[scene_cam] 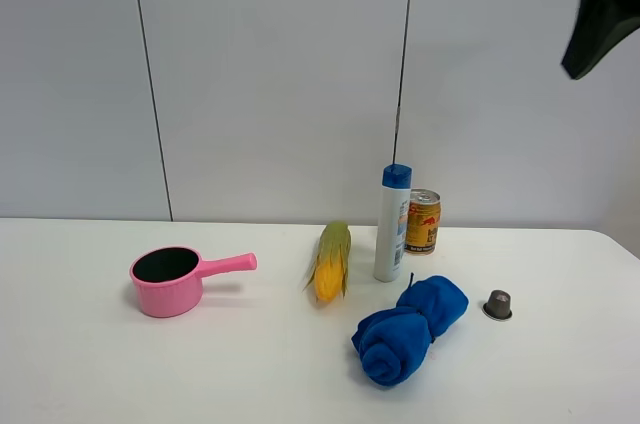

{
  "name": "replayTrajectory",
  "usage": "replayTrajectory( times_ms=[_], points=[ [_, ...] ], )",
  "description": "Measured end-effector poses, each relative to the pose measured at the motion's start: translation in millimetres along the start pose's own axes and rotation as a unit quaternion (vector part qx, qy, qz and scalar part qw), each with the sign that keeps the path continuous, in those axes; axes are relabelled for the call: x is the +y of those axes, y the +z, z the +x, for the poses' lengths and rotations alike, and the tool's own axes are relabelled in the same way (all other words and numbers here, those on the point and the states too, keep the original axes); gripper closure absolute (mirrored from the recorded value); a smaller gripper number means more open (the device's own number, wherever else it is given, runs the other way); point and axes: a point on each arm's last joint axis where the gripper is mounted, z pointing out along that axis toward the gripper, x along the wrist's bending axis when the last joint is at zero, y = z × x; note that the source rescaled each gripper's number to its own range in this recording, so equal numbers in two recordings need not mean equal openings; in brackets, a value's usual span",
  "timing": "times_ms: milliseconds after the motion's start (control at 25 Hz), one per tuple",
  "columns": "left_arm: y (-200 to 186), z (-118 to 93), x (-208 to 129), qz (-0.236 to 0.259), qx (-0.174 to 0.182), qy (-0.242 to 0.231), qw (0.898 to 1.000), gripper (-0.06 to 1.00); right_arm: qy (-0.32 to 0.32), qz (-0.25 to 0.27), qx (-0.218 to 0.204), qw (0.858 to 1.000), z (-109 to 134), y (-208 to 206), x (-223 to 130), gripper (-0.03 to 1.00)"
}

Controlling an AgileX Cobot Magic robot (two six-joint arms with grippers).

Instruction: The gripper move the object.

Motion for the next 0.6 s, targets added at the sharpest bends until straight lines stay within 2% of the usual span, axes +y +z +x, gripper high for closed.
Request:
replayTrajectory(
  times_ms=[160, 360, 600],
  points=[
    [0.0, 0.0, 0.0, 0.000, 0.000, 0.000, 1.000, -0.06, 0.022, -0.018, -0.032, 0.999, -18.8, -34.7, -18.6, -0.02],
    [0.0, 0.0, 0.0, 0.000, 0.000, 0.000, 1.000, -0.06, 0.047, -0.003, -0.072, 0.996, -32.0, -45.3, -76.4, -0.02],
    [0.0, 0.0, 0.0, 0.000, 0.000, 0.000, 1.000, -0.06, 0.070, -0.008, -0.084, 0.994, -18.6, -51.4, -153.8, -0.02]
  ],
)
